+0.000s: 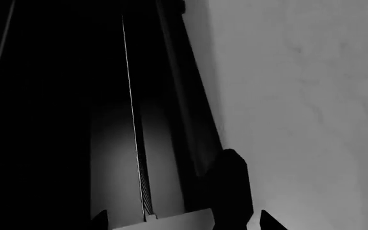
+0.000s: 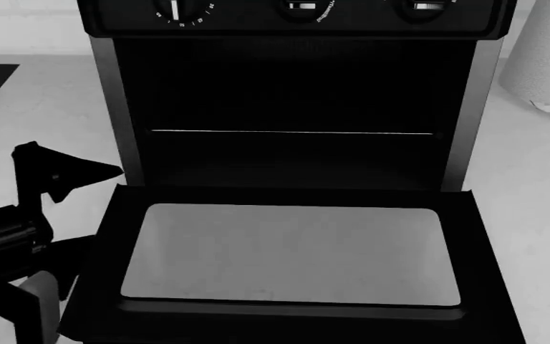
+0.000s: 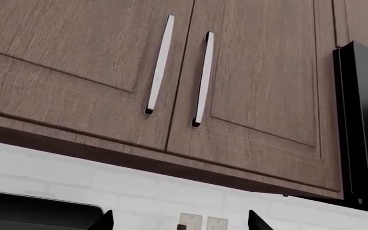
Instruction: Close the toaster oven door.
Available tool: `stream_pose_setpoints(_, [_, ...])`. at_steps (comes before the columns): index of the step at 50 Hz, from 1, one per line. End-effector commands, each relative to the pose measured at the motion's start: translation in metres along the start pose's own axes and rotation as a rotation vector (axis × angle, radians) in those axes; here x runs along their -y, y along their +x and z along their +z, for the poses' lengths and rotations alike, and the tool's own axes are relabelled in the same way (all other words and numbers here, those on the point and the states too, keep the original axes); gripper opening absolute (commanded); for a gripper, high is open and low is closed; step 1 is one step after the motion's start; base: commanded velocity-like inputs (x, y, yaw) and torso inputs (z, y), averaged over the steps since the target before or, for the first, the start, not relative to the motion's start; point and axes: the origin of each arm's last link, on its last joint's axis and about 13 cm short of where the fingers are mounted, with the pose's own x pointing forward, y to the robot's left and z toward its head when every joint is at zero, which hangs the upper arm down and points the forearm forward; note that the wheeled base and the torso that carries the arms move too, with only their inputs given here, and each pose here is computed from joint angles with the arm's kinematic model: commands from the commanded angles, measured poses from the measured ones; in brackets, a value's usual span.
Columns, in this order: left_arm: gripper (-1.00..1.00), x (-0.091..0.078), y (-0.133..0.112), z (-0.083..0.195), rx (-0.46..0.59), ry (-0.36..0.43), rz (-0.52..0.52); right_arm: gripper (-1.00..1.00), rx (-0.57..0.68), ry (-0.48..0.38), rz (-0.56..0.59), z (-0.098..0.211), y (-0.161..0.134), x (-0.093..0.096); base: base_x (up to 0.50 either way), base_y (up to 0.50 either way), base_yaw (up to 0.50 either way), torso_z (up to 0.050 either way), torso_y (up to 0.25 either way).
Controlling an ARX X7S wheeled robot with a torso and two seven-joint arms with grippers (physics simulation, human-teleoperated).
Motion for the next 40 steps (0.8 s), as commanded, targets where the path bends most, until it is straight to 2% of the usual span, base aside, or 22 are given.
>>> stream_pose_setpoints(1, [1.0,-0.009,0.01,-0.004,0.016,0.016,0.008,1.0,-0.002,-0.008,-0.005,0.001,-0.001,0.001,0.0,0.0,0.0,0.0,0.0])
stream_pose_setpoints(6, [1.0,-0.008,0.011,-0.004,0.023,0.015,0.012,1.0,-0.002,-0.01,-0.009,0.001,-0.001,0.002,0.0,0.0,0.0,0.0,0.0])
stream_pose_setpoints(16, [1.0,-0.017,0.007,-0.006,0.038,0.045,0.075,1.0,-0.002,-0.004,-0.007,0.001,0.0,0.001,0.0,0.0,0.0,0.0,0.0])
stream_pose_setpoints(23, [1.0,-0.023,0.0,0.001,0.113,0.069,0.141,1.0,0.0,0.002,-0.007,0.0,-0.001,0.0,0.0,0.0,0.0,0.0,0.0])
stream_pose_setpoints(33, [1.0,-0.024,0.0,0.011,0.219,0.093,0.161,1.0,0.001,-0.001,-0.015,0.001,-0.003,0.002,0.0,0.0,0.0,0.0,0.001])
stream_pose_setpoints(40, [1.0,-0.034,0.003,0.015,0.267,0.06,0.257,1.0,0.0,0.002,-0.02,0.002,-0.004,0.003,0.0,0.0,0.0,0.0,0.001])
